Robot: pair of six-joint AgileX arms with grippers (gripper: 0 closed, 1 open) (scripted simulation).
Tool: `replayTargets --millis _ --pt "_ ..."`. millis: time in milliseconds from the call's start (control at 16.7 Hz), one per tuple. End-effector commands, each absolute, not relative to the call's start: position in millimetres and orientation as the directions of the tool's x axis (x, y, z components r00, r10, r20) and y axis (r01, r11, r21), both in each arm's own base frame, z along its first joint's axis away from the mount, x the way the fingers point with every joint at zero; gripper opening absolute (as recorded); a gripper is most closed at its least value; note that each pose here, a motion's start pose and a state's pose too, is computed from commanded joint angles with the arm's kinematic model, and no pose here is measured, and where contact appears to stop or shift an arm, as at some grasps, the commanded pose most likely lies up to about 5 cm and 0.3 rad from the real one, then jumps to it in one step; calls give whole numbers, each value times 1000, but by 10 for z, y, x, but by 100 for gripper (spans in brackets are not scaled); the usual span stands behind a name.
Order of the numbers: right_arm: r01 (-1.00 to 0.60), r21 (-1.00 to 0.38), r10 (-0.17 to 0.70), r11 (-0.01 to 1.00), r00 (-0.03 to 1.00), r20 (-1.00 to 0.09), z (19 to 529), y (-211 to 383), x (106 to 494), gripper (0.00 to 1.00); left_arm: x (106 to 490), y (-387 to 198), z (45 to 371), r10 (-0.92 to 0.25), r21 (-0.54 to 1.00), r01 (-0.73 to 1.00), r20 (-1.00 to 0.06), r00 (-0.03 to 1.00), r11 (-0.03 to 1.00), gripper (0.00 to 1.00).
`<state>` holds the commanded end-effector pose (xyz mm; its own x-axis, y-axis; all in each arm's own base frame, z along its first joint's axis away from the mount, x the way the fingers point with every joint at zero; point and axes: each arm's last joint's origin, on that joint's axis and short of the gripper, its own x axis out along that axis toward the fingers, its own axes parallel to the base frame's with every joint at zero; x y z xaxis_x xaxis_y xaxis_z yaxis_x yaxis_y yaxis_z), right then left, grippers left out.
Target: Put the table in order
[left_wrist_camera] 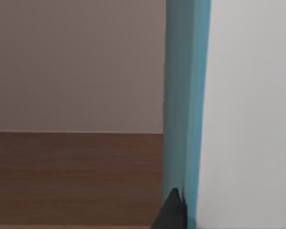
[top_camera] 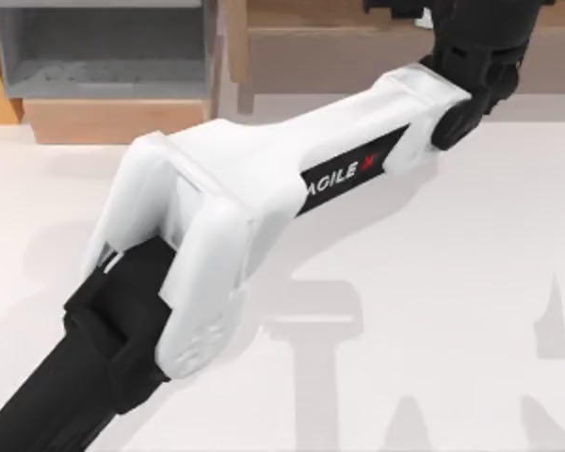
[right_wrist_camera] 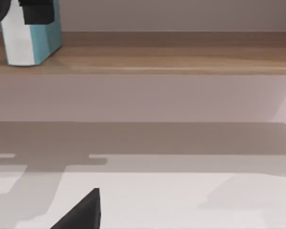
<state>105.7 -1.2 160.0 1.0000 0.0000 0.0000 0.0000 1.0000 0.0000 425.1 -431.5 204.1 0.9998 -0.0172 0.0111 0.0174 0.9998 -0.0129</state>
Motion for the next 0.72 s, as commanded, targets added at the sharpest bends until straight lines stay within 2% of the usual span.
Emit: replayTargets --millis 480,720 --pt "0 0 0 1000 1000 0 1600 -12 1057 100 4227 -4332 2053 -21 -14 21 13 1000 1000 0" --pt "0 0 0 1000 1000 0 1600 -12 1057 100 4090 -4329 2154 -20 -29 21 19 1000 999 0"
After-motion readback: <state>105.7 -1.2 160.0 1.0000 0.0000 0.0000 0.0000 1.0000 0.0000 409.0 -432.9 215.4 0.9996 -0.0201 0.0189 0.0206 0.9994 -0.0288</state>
